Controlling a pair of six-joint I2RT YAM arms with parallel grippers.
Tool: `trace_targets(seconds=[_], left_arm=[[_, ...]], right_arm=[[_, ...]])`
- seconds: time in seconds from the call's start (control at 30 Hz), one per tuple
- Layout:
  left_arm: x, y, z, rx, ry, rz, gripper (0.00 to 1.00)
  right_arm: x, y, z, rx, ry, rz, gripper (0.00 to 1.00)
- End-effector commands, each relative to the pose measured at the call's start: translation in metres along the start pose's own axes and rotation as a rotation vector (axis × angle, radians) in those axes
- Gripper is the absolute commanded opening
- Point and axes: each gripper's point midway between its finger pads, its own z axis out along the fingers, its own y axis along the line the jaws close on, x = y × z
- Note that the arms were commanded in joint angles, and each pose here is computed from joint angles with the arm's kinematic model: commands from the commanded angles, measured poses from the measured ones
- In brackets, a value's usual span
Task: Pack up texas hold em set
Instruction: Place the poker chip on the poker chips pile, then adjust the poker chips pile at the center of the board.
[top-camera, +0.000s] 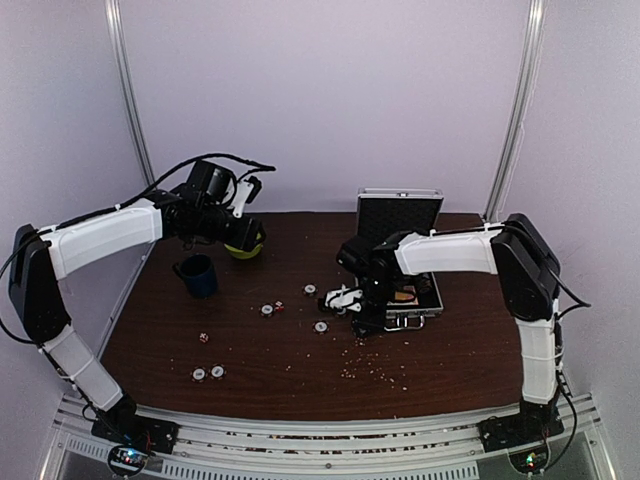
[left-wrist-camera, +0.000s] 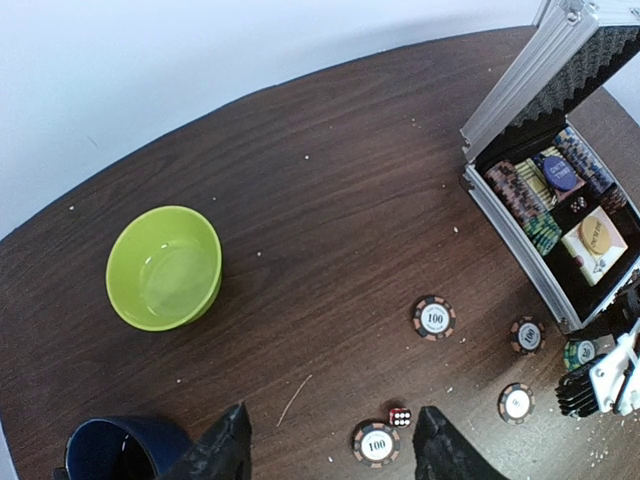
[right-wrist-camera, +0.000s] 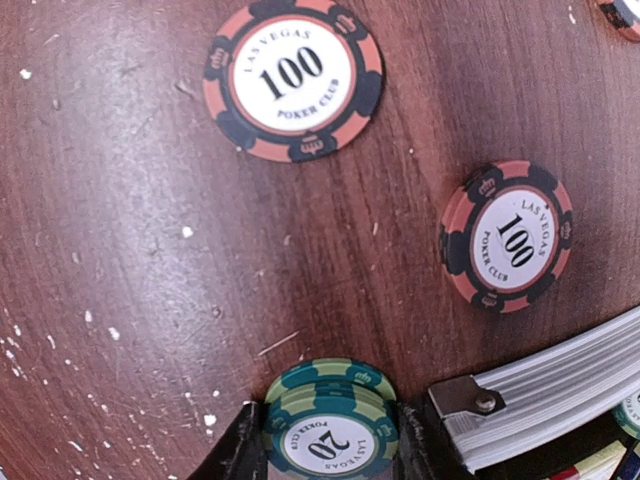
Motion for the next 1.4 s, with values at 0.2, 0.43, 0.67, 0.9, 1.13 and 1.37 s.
trace_targets(seconds=[0.2,0.43,0.67,0.9,1.13,1.37], left_arm=[[-0.004,0.001,0.004,0.013,-0.007,0.007,0.56],[-0.005,0.001,0.003,0.016,-0.010,0.008,0.56],[-0.004,0.000,0.004,0.018,-0.007,0.009,0.56],[-0.004,0.000,0.004,0.017,-0.007,0.010,0.56],[-0.004,0.000,0.003,0.020,-0.008,0.010,0.56],[-0.005,-0.001,0.002,0.023,-0.011,0.010,0.56]], right_arm=[[0.014,0.010,0.017,-0.089,0.066,0.020,0.45],[0.021,0.046,0.019,-0.249,0.081,0.003,0.47],[0.012,0.067,0.017,-0.253,0.067,-0.009,0.46],[0.004,0.044,0.008,-0.126,0.049,0.005,0.46],[0.002,0.036,-0.006,-0.075,0.032,0.019,0.54],[0.011,0.035,-0.001,-0.072,0.057,0.056,0.61]])
